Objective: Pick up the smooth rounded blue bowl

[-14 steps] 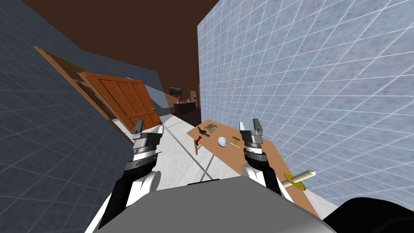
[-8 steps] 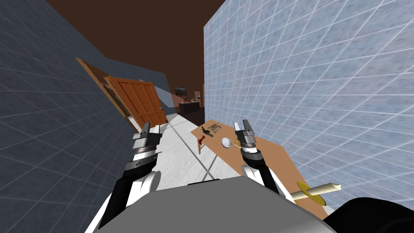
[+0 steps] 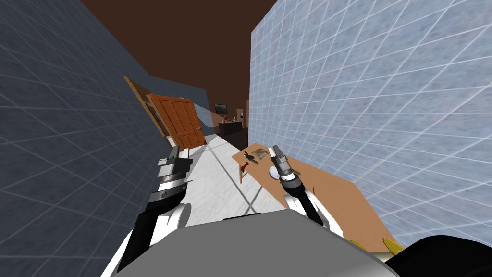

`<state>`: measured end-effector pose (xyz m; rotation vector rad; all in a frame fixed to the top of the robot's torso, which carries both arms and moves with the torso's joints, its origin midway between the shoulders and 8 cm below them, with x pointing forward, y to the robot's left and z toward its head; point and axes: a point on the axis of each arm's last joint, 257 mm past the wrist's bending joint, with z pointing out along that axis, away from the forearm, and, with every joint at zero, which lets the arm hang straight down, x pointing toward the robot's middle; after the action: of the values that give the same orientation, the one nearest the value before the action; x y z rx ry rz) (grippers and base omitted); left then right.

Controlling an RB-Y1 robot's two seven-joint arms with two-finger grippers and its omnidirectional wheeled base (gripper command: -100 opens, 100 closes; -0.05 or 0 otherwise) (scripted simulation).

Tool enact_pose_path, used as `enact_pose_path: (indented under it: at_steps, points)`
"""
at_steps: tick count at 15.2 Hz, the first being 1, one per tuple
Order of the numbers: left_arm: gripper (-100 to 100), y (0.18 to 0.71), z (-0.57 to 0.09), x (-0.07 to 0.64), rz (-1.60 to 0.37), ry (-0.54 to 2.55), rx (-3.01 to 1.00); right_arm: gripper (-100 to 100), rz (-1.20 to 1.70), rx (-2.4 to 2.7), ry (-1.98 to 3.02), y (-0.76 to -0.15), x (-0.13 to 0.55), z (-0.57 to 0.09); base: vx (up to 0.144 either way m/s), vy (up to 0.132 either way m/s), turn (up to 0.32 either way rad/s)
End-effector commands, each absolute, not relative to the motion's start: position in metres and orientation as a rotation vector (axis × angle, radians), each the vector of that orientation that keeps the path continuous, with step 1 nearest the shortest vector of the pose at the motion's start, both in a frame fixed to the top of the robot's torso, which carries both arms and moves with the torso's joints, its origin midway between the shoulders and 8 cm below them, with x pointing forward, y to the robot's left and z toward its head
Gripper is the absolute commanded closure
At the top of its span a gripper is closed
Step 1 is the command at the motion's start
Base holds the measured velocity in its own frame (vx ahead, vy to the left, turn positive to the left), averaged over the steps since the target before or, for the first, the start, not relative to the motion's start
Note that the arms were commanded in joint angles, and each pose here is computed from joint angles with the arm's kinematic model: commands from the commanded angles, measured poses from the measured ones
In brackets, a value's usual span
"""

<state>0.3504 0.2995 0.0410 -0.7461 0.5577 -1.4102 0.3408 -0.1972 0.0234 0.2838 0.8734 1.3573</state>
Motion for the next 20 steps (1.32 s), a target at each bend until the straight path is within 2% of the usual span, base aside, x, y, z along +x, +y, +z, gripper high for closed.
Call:
enact_pose_path:
  at_steps: [1, 7, 10, 20]
  points:
    - [0, 0.299, 0.041, 0.35, -1.41, 0.558, -0.746, -100, 1.356, 0.232, 0.947, -0.179, 0.347, 0.008, 0.041, 0.024, 0.182]
    - [0, 0.3, 0.041, 0.35, -1.41, 0.558, -0.746, -100, 1.317, 0.116, 1.086, -0.148, 0.355, -0.024, 0.045, 0.013, 0.118]
    - [0, 0.3, 0.041, 0.35, -1.41, 0.558, -0.746, -100, 1.293, 0.024, 1.217, -0.126, 0.362, -0.06, 0.038, 0.005, 0.108]
    - [0, 0.3, 0.041, 0.35, -1.41, 0.558, -0.746, -100, 1.15, -0.218, 1.465, -0.103, 0.367, -0.139, 0.033, 0.005, 0.064]
